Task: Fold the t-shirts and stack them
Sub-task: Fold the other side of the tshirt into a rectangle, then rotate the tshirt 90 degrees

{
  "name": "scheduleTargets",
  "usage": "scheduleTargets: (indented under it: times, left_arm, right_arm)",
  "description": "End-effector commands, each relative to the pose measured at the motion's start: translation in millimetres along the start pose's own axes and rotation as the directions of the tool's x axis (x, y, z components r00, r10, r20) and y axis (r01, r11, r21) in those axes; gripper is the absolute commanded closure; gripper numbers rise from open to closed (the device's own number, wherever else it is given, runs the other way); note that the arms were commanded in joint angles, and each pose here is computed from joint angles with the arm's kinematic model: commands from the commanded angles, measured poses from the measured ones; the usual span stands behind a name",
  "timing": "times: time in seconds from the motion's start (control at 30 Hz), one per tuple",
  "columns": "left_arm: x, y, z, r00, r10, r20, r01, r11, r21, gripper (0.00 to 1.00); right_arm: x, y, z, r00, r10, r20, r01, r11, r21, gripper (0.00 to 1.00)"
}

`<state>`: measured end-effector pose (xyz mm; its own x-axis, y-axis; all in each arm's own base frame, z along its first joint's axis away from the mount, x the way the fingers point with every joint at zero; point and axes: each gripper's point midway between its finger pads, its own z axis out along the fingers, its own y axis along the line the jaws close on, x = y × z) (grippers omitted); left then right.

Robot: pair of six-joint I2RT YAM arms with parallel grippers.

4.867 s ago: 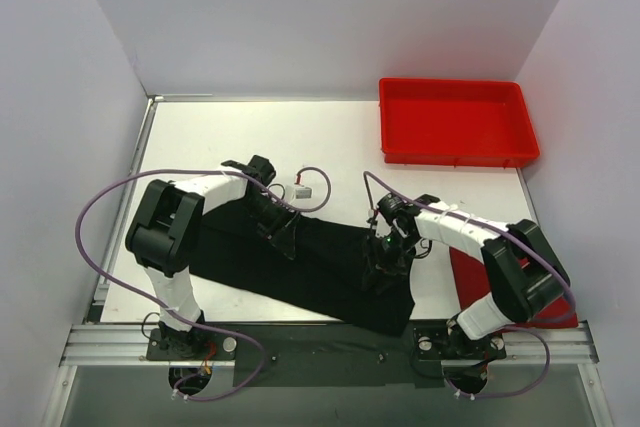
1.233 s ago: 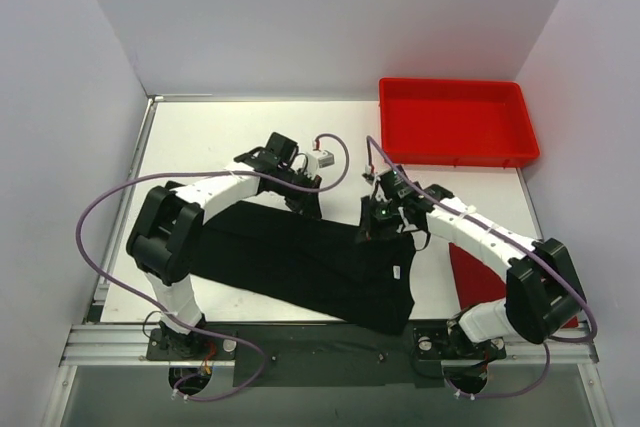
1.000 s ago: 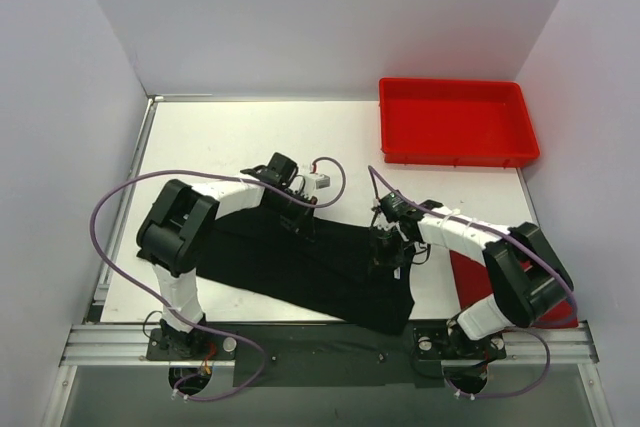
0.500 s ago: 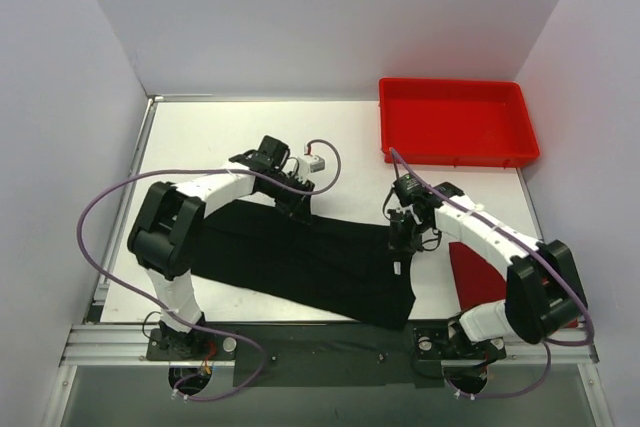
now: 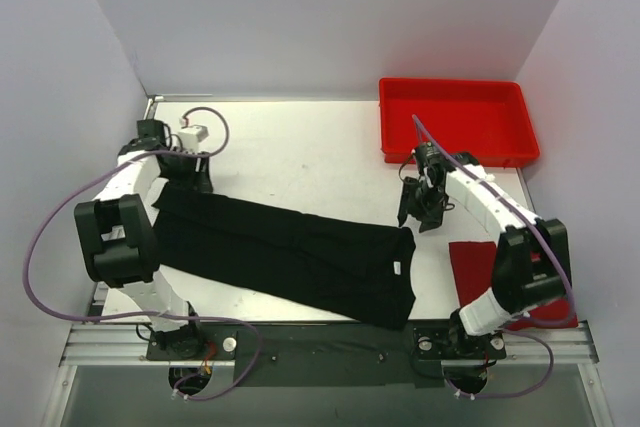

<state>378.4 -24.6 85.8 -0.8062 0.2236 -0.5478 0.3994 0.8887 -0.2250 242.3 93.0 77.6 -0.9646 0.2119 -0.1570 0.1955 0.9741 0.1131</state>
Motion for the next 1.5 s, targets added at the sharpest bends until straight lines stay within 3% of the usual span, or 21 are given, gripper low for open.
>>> scheduleTargets:
  times: [0.0,0.1,0.23,0.27,0.3,0.37,0.4,0.6,0.73,0.9,1.1,1.27,1.47]
  left_arm:
    - [3.1,58.2,-31.2,0.999,-0.047,-0.018,0.044,0.989,-0.141,0.36]
    - [9.4,65.7,-39.5,0.999,-0.04,-0.036,0.032,0.98,-0.196,0.35]
    - [11.2,62.6,-50.8,1.0,-0.011,-0.01,0.008,0.973,-0.229,0.32]
    - [12.3,61.2,-52.7,1.0,-0.008,-0.009,0.005,0.973,-0.231,0.32]
    - [14.2,61.2,-53.8,1.0,-0.009,-0.016,0.005,0.972,-0.236,0.32]
    - [19.2,62.4,-53.8,0.999,-0.011,-0.037,0.002,0.97,-0.243,0.32]
    - [21.8,63.1,-52.4,0.999,-0.015,-0.049,0.002,0.97,-0.242,0.32]
    - [34.0,80.9,-48.7,0.992,-0.016,-0.124,-0.023,0.953,-0.302,0.32]
    - [31.1,97.8,-51.1,0.987,0.018,-0.161,-0.074,0.934,-0.35,0.31]
    - [37.8,121.5,-30.9,0.961,0.088,-0.261,-0.176,0.926,-0.334,0.19]
    - [58.5,133.9,-0.5,0.927,0.101,-0.36,-0.204,0.944,-0.26,0.13]
    - [97.0,98.4,0.2,0.896,0.129,-0.424,-0.188,0.977,-0.1,0.28]
    - [142.1,56.5,-24.7,0.864,0.131,-0.486,-0.161,0.987,-0.021,0.35]
  right_arm:
    - [-24.0,-6.8,31.2,0.997,-0.06,-0.056,0.062,0.998,0.024,0.52]
    - [-23.4,9.4,47.1,0.984,-0.102,-0.147,0.094,0.994,-0.058,0.5]
    - [-21.1,6.6,60.0,0.967,-0.119,-0.223,0.115,0.993,-0.034,0.54]
    - [-20.9,8.6,61.1,0.966,-0.122,-0.228,0.116,0.992,-0.042,0.6]
    - [-23.5,11.7,60.0,0.965,-0.135,-0.225,0.126,0.991,-0.055,0.78]
    - [-26.9,20.3,57.4,0.958,-0.175,-0.227,0.16,0.984,-0.084,0.96]
    - [-25.0,26.0,58.2,0.95,-0.199,-0.239,0.18,0.979,-0.1,1.0]
    - [-84.9,68.4,56.2,0.922,-0.37,-0.118,0.362,0.929,-0.078,1.0]
    - [-161.1,112.0,48.8,0.927,-0.372,0.038,0.374,0.924,-0.081,1.0]
    - [-203.7,147.6,68.8,0.93,-0.347,0.122,0.363,0.919,-0.155,1.0]
    - [-245.1,174.0,81.4,0.965,-0.137,0.223,0.206,0.925,-0.321,1.0]
    - [-270.0,204.1,92.4,0.973,0.009,0.229,0.102,0.878,-0.468,1.0]
    - [-308.9,226.7,93.7,0.942,0.155,0.298,0.039,0.83,-0.556,1.0]
